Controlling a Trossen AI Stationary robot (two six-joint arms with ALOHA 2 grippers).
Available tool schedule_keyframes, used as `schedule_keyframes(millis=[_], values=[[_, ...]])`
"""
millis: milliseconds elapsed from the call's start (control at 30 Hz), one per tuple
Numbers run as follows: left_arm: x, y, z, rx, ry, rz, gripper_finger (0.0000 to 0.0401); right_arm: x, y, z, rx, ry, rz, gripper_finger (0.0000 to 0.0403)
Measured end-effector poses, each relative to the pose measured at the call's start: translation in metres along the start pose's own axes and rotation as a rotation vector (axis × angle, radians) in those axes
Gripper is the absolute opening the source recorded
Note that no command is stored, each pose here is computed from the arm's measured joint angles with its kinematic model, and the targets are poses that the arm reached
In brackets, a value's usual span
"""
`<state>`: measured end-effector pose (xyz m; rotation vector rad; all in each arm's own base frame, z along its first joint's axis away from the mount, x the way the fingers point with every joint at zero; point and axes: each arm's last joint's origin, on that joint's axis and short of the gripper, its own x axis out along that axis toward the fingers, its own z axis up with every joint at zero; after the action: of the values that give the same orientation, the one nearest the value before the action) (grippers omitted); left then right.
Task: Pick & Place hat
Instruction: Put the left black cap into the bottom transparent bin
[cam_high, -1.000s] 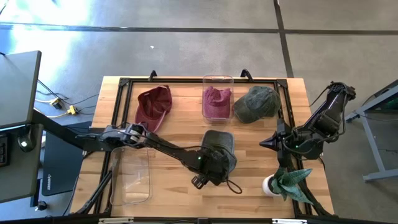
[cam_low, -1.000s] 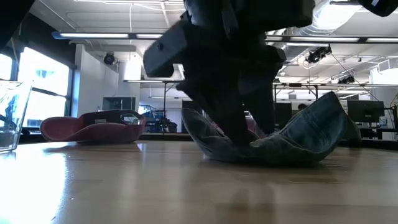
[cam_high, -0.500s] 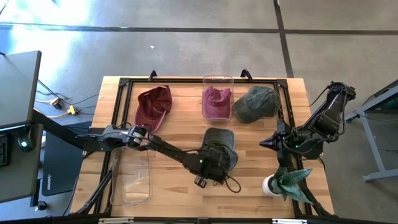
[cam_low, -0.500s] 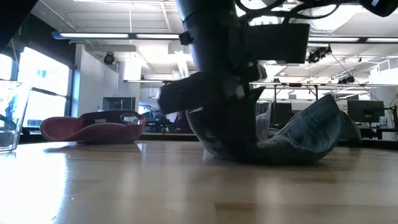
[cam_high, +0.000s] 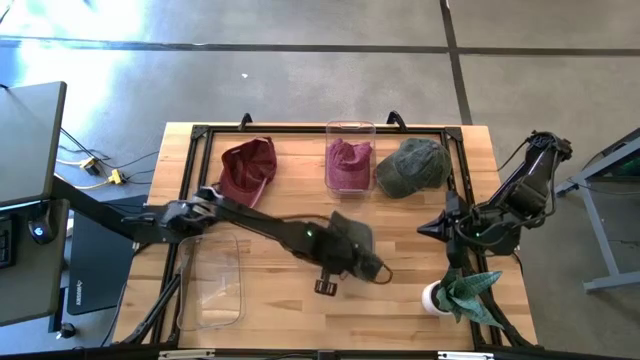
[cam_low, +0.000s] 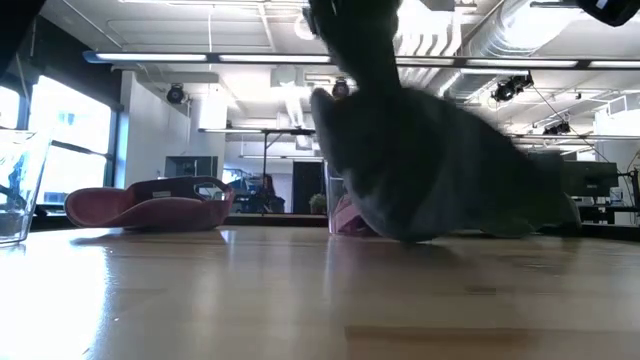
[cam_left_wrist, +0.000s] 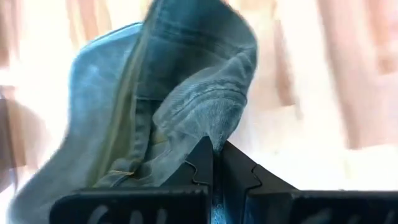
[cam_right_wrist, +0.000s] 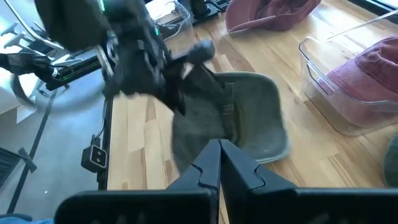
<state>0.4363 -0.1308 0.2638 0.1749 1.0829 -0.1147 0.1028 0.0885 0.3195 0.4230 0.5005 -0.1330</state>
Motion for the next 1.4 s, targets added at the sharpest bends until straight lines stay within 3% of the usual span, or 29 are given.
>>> schedule_keyframes(millis=[200,400,600,733,933,1267,1400], values=[[-0.071,0.023,0.004,-0.066,-0.147,-0.174,0.0001,0.000,0.000,0.000,-0.016,0.008,0.007,0.0001],[-0.104,0.036,0.003,-0.082,-0.222,-0.355,0.0000,0.001,0.001,0.001,-0.042,0.004,0.015,0.0014],[-0.117,0.040,0.011,-0.103,-0.331,-0.496,0.0000,0.006,0.020,0.020,-0.108,-0.069,0.226,0.0090],[-0.122,0.040,0.018,-0.112,-0.401,-0.521,0.0000,0.019,0.035,0.029,-0.206,-0.100,0.353,0.0166],[-0.126,0.040,0.025,-0.145,-0.481,-0.540,0.0000,0.046,0.041,0.027,-0.378,-0.058,0.360,0.0256],[-0.129,0.040,0.030,-0.173,-0.526,-0.559,0.0000,0.060,0.033,0.044,-0.475,-0.112,0.399,0.0275],[-0.130,0.041,0.032,-0.171,-0.551,-0.556,0.0000,0.082,0.037,0.045,-0.481,-0.035,0.540,0.0275]])
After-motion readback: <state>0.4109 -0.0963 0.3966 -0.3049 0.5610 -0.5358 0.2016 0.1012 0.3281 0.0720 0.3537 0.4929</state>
